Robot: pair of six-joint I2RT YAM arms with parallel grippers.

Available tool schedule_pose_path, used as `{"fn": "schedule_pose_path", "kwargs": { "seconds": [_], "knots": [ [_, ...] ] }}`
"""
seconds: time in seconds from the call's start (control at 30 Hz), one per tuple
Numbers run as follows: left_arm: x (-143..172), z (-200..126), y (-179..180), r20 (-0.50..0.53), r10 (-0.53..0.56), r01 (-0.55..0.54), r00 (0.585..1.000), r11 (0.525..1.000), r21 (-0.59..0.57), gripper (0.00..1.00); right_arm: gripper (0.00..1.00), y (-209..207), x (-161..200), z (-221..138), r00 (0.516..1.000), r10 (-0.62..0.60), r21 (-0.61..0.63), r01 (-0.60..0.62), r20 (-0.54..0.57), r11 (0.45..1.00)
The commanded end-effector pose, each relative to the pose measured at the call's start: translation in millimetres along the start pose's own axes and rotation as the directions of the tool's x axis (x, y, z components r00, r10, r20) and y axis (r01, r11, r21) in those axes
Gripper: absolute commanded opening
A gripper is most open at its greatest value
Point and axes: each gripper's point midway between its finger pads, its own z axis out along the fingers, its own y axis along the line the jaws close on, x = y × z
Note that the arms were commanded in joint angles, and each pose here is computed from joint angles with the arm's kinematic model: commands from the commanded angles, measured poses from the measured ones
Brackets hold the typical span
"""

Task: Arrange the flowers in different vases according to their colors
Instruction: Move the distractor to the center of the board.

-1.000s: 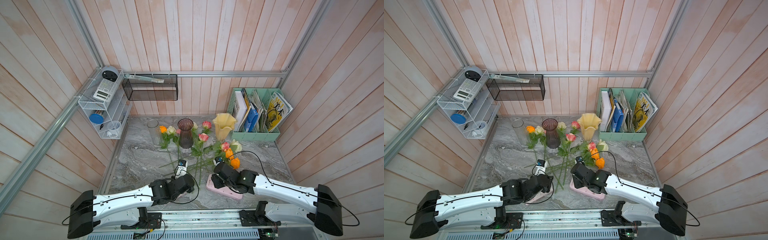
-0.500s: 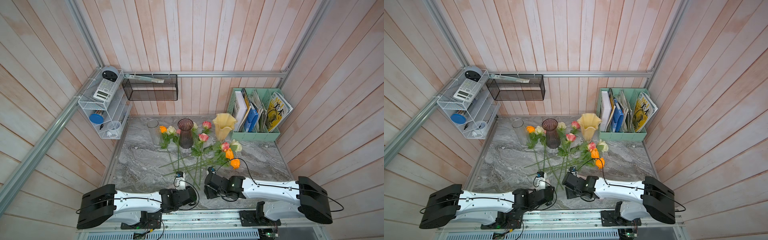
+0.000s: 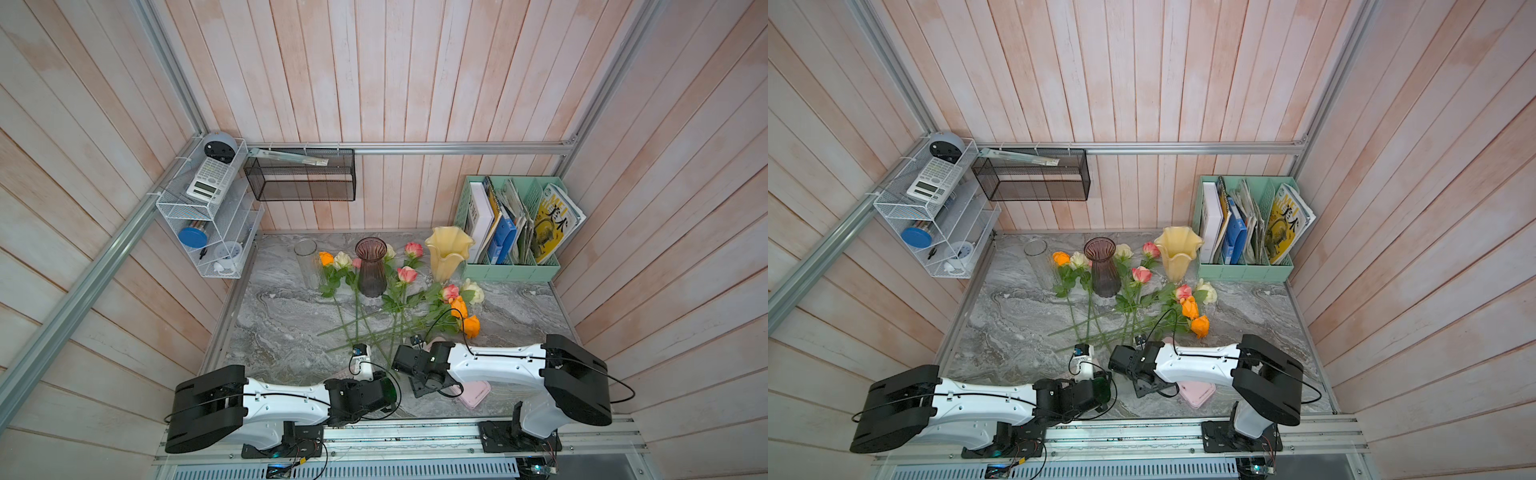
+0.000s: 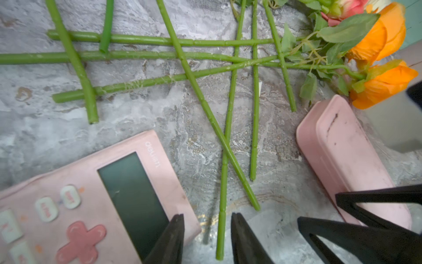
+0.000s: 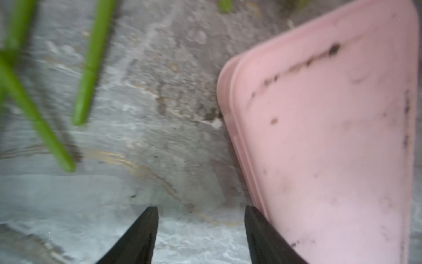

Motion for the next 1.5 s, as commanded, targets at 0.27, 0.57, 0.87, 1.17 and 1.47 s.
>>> {"fn": "schedule_pose_path", "kwargs": {
  "seconds": [0.27,0.57,0.87,1.17,1.47],
  "knots": [
    [-8,-5,88,0.036,-0.053,0.060,0.998,0.969,-0.241,0.39,0.71,-131,17,18,0.950,0.310,0.254,-0.291,-0.038,0.922],
    [-40,-40,7,0.064,0.014,-0.014,0.998,1.000,0.002,0.62,0.73,-119,-25,-7,0.950,0.307,0.126,-0.312,0.063,0.942],
    [17,-16,-28,-0.101,-0.070,0.083,0.992,0.987,0.135,0.22,0.73,-104,-37,-10,0.952,0.294,0.040,-0.298,0.080,0.954],
    [52,-7,16,-0.105,-0.143,0.146,0.984,0.989,0.022,0.00,0.73,-94,-53,-12,0.963,0.254,0.025,-0.257,0.085,0.966],
    [14,-32,121,0.082,-0.265,0.276,0.961,0.945,-0.178,0.00,0.73,-77,-74,-15,0.971,0.222,-0.021,-0.221,0.090,0.975]
  ]
}}
